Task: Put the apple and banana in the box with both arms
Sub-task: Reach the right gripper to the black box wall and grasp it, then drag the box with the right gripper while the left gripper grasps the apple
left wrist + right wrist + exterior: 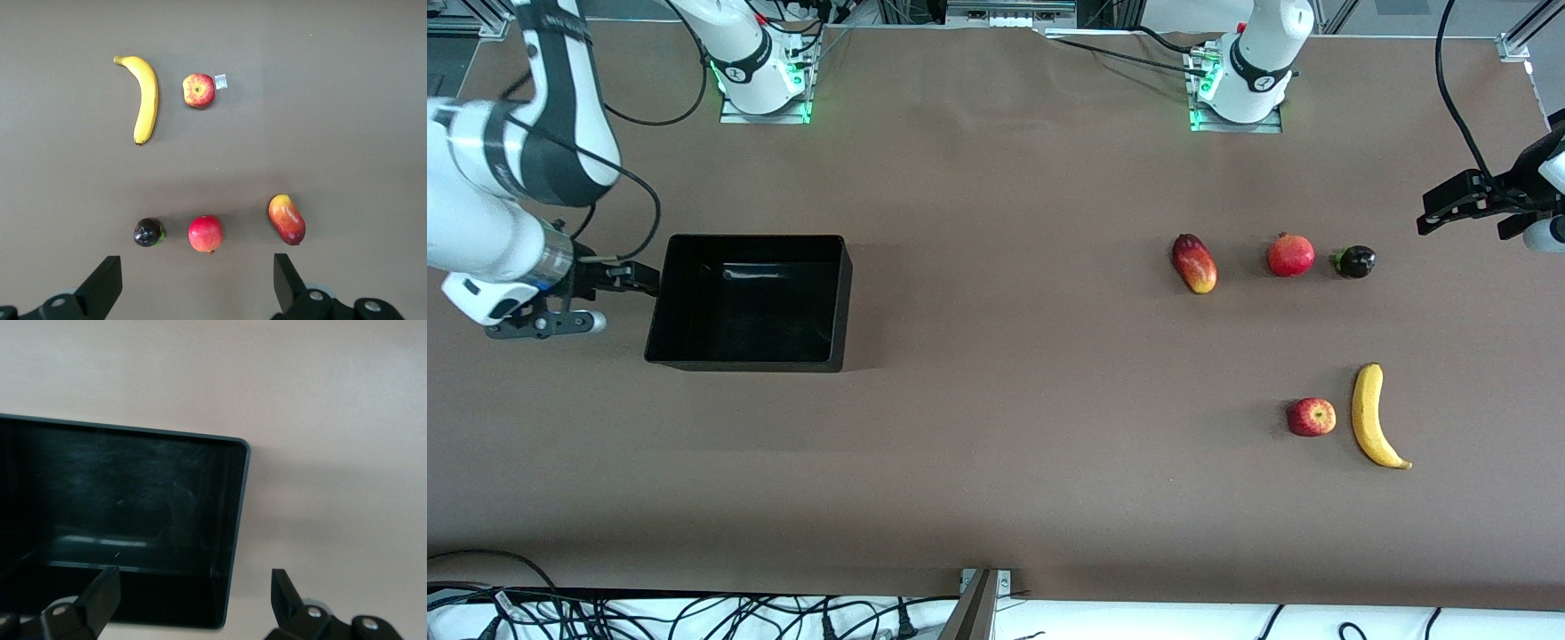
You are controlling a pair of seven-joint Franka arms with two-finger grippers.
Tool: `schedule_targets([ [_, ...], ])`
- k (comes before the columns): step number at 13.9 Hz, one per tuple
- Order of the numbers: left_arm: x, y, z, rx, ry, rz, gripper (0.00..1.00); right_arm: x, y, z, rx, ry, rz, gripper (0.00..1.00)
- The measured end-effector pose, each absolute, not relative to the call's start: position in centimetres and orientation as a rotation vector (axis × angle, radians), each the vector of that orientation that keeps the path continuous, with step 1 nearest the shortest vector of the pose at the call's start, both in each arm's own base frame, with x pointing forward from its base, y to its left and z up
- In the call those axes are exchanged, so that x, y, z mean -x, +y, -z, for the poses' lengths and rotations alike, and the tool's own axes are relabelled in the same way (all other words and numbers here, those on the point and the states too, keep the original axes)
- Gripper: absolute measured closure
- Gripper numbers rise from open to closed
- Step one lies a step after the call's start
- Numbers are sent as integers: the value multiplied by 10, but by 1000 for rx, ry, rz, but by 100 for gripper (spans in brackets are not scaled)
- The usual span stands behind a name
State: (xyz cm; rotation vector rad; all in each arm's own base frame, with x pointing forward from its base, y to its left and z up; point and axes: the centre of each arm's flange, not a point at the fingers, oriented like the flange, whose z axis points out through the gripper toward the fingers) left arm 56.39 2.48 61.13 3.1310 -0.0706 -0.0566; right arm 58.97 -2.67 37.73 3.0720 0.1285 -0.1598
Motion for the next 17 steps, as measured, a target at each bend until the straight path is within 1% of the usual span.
schedule_targets([
  [3, -564, 26, -608, -3131, -65, 67, 0, -570, -50, -311, -3060, 77, 100, 0],
  [5, -565, 25, -607, -3131, -56, 68, 0, -553, -59, -275, -3052, 56, 86, 0],
  [9, -566, 24, -607, -3132, -51, 59, 0, -536, -65, -241, -3056, -1, 104, 0],
  [10, -567, 24, -606, -3132, -50, 59, 0, -532, -65, -236, -3062, -19, 110, 4],
  [11, -567, 24, -606, -3132, -50, 59, 0, -528, -66, -231, -3066, -29, 119, 4],
  [12, -568, 24, -605, -3132, -49, 57, 0, -525, -66, -228, -3067, -33, 128, 12],
  [13, -568, 23, -604, -3133, -47, 57, 0, -524, -66, -227, -3067, -34, 133, 23],
  [14, -571, 22, -602, -3134, -34, 47, 0, -523, -66, -227, -3067, -34, 133, 37],
  [16, -587, 21, -588, -3139, 19, -18, 0, -524, -66, -228, -3067, -34, 125, 56],
  [17, -600, 20, -570, -3141, 43, -41, 0, -525, -65, -229, -3068, -32, 117, 66],
])
